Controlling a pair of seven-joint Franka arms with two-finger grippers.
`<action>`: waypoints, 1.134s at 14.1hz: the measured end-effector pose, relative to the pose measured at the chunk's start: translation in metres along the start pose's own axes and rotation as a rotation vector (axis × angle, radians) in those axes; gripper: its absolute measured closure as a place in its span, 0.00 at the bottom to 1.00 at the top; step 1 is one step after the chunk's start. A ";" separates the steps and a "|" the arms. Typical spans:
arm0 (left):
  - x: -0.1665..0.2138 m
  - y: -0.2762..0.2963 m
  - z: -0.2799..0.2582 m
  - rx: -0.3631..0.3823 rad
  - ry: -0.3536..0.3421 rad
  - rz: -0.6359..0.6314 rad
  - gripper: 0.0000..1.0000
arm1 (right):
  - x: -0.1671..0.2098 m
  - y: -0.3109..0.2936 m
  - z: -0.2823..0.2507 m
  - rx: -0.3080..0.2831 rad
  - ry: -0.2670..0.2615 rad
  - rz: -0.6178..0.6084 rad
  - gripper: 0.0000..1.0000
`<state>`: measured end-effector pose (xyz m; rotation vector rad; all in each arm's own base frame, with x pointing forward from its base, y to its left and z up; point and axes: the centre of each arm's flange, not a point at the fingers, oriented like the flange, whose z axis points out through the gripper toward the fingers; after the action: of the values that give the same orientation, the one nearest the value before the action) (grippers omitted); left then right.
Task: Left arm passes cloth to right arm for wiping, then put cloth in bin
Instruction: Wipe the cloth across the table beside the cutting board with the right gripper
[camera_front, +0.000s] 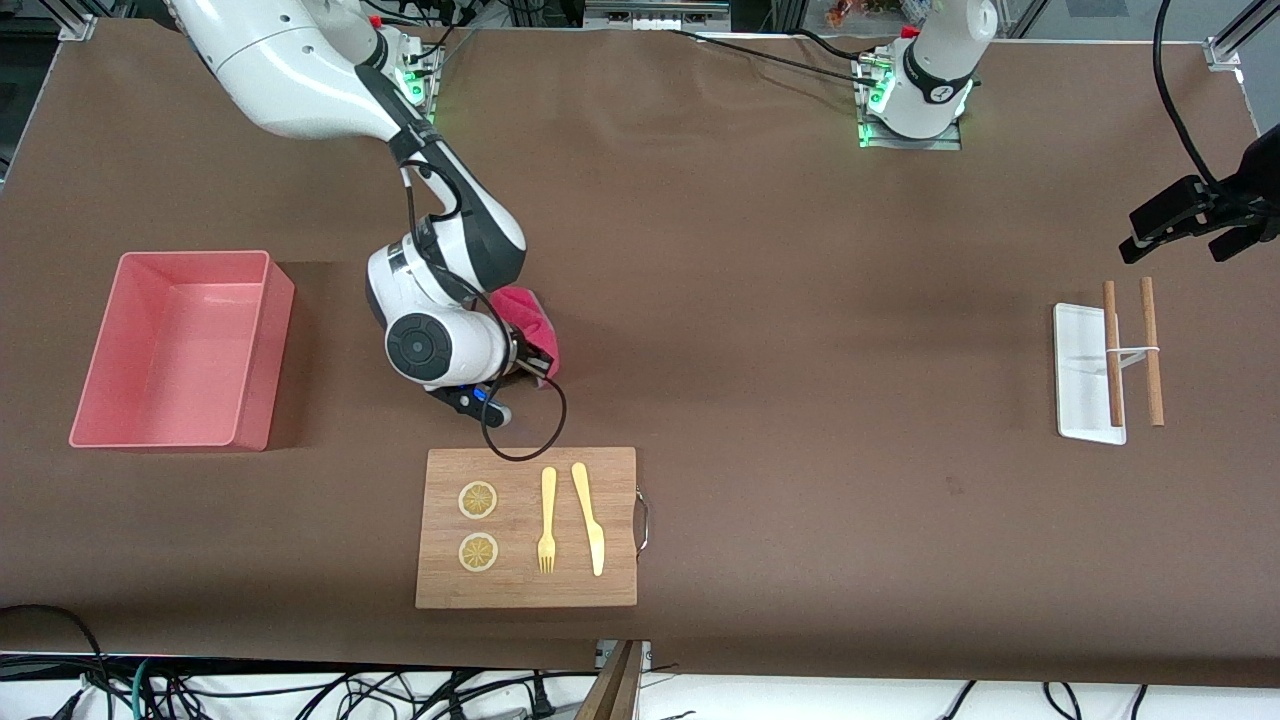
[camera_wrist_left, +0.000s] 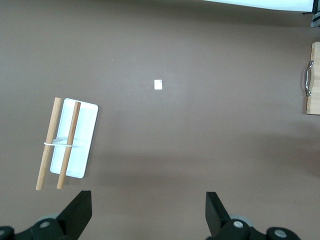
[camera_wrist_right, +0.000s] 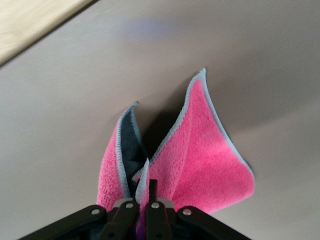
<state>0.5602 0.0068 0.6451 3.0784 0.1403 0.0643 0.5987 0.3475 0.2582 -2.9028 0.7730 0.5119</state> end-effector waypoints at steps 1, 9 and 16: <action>-0.002 0.001 0.003 0.005 -0.005 0.003 0.00 | -0.007 -0.008 -0.007 0.032 -0.016 0.025 0.98; -0.031 0.049 0.028 0.128 -0.033 0.119 0.00 | 0.019 0.010 -0.019 0.027 -0.099 0.036 0.98; -0.030 0.050 0.032 0.129 -0.045 0.121 0.00 | 0.084 0.087 -0.001 -0.147 -0.127 -0.067 0.98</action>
<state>0.5359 -0.0478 0.6152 3.2112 -0.0457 -0.0097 0.6243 0.2332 0.2302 -2.9796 0.6441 0.7676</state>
